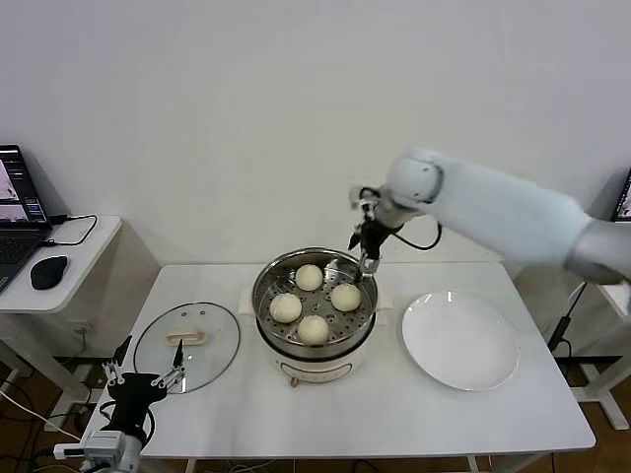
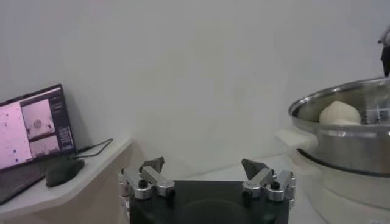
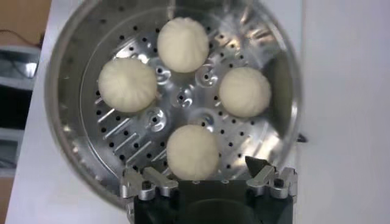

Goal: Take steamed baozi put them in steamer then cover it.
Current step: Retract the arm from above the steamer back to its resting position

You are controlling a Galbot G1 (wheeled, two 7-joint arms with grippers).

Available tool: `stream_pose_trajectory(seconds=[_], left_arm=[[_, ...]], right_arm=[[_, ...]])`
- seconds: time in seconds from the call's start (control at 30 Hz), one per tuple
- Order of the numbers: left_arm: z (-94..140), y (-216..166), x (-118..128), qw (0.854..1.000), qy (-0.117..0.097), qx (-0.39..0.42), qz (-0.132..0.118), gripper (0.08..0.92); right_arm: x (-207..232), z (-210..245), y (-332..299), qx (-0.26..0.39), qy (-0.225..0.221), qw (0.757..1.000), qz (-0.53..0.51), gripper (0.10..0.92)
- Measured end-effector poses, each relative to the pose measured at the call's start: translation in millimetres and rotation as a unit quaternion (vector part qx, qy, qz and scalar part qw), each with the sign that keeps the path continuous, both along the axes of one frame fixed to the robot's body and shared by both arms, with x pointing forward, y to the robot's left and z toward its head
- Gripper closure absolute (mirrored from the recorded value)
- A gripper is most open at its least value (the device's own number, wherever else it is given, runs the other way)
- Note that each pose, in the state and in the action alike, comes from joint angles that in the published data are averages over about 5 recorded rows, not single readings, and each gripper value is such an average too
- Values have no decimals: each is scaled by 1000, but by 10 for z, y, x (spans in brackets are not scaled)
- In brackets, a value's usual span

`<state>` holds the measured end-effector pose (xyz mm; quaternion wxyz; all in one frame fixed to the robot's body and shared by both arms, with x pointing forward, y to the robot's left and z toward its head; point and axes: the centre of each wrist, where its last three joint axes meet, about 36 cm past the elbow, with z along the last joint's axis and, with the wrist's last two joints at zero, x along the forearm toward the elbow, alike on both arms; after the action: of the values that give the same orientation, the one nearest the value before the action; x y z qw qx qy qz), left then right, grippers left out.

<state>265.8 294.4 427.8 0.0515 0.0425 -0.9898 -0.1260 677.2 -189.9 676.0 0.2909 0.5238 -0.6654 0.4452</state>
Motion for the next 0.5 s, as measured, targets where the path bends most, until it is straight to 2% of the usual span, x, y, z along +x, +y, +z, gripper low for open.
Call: stream_pose_trajectory(seconds=[0.1, 0.23, 0.33, 0.5], left_arm=[[-16, -30, -6, 1000, -5, -13, 3, 177], [-29, -61, 7, 999, -25, -31, 4, 177], [-27, -75, 18, 999, -34, -39, 3, 177], [-24, -116, 1, 999, -36, -39, -3, 177]], right_arm=[[-160, 55, -282, 70, -45, 996, -33, 200], [-422, 19, -664, 160, -102, 978, -82, 199], [-646, -99, -923, 219, -142, 958, -121, 199], [-1048, -405, -1306, 301, -196, 914, -188, 200]])
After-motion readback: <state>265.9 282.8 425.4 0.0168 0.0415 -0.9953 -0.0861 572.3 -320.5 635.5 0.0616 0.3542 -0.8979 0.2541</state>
